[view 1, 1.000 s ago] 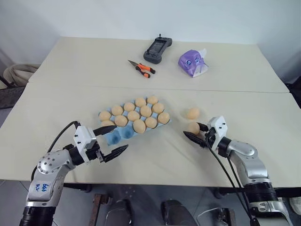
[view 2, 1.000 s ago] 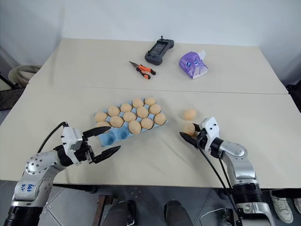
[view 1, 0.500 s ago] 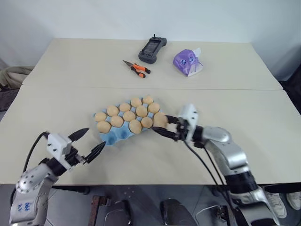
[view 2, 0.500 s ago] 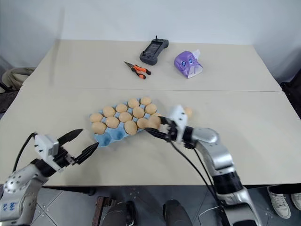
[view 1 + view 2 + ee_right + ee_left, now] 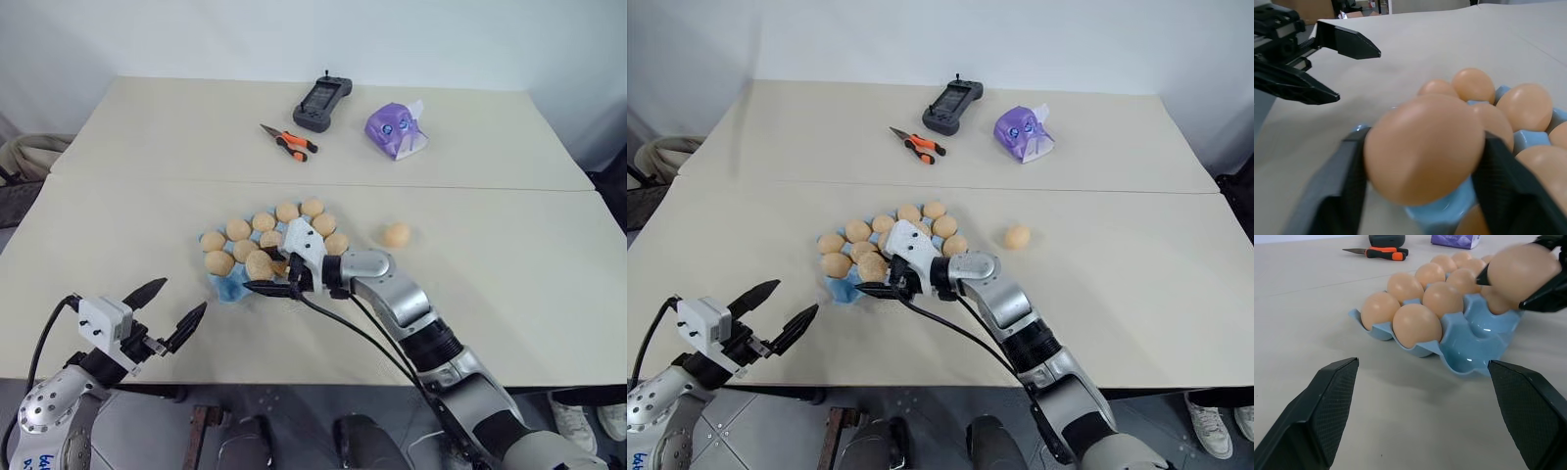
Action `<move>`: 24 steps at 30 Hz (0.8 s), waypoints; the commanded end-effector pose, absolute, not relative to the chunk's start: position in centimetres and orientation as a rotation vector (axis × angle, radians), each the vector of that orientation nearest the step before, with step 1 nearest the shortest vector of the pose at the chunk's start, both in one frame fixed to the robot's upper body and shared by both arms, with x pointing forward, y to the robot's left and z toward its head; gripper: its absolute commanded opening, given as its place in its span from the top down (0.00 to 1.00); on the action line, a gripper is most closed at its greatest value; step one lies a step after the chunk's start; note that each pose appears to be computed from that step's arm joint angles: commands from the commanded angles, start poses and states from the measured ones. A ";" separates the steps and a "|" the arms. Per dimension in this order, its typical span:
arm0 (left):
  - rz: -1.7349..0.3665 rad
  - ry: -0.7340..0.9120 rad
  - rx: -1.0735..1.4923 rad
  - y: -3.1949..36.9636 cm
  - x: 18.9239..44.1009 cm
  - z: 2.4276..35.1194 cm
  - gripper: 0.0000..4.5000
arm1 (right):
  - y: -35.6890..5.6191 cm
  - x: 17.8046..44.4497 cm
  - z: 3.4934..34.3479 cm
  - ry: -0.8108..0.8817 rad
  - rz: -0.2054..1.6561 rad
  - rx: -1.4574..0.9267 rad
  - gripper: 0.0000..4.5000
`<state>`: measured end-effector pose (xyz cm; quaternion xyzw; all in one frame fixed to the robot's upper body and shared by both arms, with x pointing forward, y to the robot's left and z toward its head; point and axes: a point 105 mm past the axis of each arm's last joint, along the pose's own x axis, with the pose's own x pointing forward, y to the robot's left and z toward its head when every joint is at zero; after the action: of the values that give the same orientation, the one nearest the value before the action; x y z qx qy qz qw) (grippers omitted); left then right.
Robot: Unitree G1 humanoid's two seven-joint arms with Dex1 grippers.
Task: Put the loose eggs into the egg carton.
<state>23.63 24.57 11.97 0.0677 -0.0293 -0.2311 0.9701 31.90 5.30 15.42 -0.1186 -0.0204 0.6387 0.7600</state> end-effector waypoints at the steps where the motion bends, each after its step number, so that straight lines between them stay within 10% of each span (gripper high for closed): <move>1: -0.490 -0.109 0.145 23.8 23.4 13.2 0.00 | 5.5 31.9 17.0 -0.124 1.381 -0.260 0.02; 10: -0.681 -0.104 0.166 20.6 24.8 13.6 0.00 | -1.8 30.3 20.0 -0.316 1.276 -0.164 0.01; 24: -0.978 -0.091 0.200 16.4 28.6 14.5 0.00 | -22.5 28.5 13.8 -0.155 0.491 -0.240 0.01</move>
<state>28.68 16.52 14.18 0.0810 -0.0374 -0.4574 0.8848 28.83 -21.28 12.75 -0.1054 -0.0474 0.2743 0.9547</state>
